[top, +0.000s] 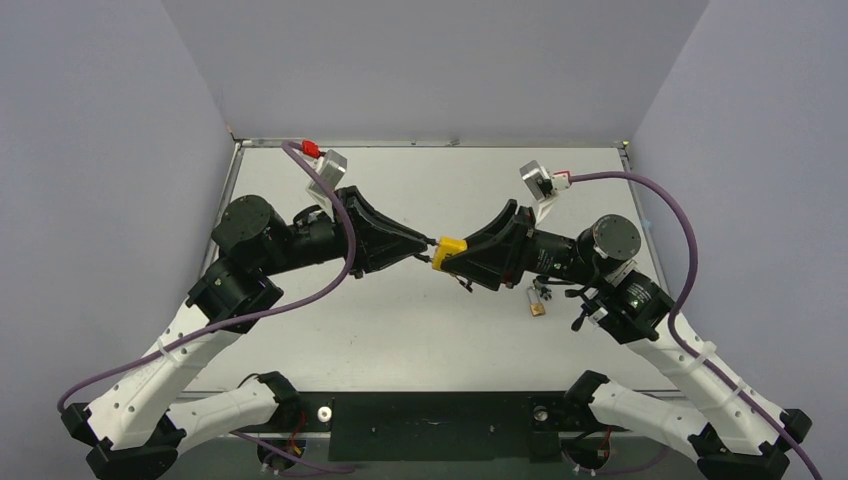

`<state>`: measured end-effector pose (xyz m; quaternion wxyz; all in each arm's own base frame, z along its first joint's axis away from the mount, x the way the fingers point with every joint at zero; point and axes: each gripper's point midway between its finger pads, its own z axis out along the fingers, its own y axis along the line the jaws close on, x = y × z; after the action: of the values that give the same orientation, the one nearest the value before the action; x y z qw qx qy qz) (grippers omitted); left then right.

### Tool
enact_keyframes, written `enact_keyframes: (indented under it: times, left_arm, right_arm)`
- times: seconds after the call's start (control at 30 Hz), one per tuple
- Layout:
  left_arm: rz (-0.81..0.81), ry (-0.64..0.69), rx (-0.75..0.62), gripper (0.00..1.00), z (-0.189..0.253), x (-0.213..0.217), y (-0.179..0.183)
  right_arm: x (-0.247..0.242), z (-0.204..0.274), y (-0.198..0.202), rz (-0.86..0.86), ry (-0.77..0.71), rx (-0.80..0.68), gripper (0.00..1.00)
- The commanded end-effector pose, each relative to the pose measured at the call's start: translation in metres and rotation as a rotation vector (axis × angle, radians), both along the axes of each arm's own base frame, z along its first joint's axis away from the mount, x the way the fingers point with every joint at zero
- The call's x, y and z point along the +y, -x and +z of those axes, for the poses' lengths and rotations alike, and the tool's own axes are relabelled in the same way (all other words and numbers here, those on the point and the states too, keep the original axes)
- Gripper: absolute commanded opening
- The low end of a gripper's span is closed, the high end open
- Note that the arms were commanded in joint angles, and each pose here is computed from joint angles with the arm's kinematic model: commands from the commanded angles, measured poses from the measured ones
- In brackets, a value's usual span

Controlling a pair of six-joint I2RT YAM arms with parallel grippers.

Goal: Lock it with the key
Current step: Lock the lock.

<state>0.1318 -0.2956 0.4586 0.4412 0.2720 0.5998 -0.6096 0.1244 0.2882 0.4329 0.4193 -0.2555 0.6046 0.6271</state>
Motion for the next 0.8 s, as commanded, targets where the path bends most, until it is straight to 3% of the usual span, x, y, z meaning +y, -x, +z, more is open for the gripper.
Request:
enact_keyframes:
  times: [0.0, 0.77]
  left_arm:
    - [-0.083, -0.168, 0.105, 0.0, -0.057, -0.017, 0.012]
    - [-0.127, -0.153, 0.149, 0.0, -0.051, -0.035, 0.035]
  right_arm:
    - [0.0, 0.069, 0.003, 0.01, -0.23, -0.145, 0.0]
    - [0.018, 0.054, -0.035, -0.153, -0.121, -0.161, 0.0]
